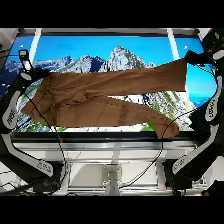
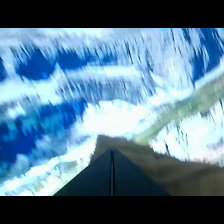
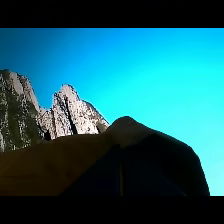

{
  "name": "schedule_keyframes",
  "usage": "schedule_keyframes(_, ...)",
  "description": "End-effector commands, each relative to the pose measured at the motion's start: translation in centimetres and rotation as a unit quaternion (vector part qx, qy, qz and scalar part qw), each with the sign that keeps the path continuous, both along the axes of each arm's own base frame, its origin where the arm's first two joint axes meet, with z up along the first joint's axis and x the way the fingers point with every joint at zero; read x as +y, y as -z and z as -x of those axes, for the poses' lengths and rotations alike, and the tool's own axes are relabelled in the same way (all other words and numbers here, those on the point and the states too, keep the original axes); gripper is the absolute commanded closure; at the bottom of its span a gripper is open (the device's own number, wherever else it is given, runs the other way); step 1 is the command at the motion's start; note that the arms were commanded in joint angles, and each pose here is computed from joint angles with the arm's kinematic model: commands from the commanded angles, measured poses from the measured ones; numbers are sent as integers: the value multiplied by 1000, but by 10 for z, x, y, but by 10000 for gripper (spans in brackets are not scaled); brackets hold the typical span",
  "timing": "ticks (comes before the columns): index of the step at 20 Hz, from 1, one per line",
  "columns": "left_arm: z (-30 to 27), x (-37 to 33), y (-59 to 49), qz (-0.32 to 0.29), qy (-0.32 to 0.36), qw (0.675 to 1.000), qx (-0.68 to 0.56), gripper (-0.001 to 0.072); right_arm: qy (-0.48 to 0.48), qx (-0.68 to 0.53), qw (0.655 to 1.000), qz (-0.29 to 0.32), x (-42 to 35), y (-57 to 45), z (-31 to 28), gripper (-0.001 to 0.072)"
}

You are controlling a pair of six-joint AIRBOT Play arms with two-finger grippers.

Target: Fold the clothes and pants, and hang the long-sleeved shirts on hangers.

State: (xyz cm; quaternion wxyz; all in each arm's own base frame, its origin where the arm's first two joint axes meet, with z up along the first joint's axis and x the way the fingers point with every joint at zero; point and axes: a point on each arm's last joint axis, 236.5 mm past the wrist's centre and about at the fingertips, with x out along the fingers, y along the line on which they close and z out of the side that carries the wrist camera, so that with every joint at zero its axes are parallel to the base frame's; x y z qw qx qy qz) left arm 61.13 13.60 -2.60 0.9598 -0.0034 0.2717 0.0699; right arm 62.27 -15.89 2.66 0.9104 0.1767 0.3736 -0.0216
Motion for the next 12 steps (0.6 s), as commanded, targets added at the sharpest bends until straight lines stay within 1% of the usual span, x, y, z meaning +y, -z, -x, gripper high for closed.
schedule_keyframes(1, -16, 25, -49, -53, -52, 992, -99, 671, -3, 4, 1000, -3, 2, 1, 2, 702)
schedule_keyframes(3, -13, 18, -38, -39, -36, 996, -73, 667, -3, 4, 1000, -3, 2, 1, 2, 702)
schedule_keyframes(4, -7, 9, -22, -19, -16, 999, -37, 610, -3, 4, 1000, -3, 2, 1, 2, 703)
schedule_keyframes(5, 2, 0, -4, 2, 2, 1000, 2, 519, -3, 4, 1000, -3, 2, 1, 2, 702)
schedule_keyframes(6, 10, -2, 10, 23, 11, 999, 32, 476, -3, 4, 1000, -3, 2, 1, 2, 703)
schedule_keyframes(7, 18, -1, 21, 53, 5, 997, 53, 402, -3, 4, 1000, -3, 2, 1, 2, 703)
schedule_keyframes(8, 27, 2, 29, 79, -1, 994, 74, 298, -3, 4, 1000, -3, 2, 1, 2, 702)
schedule_keyframes(9, 35, 7, 34, 88, 0, 992, 89, 244, -3, 4, 1000, -3, 2, 1, 2, 702)
schedule_keyframes(10, 41, 13, 34, 99, 1, 990, 102, 205, -3, 4, 1000, -3, 2, 1, 2, 702)
schedule_keyframes(12, 47, 24, 28, 112, 3, 987, 115, 205, -3, 4, 1000, -3, 2, 1, 1, 702)
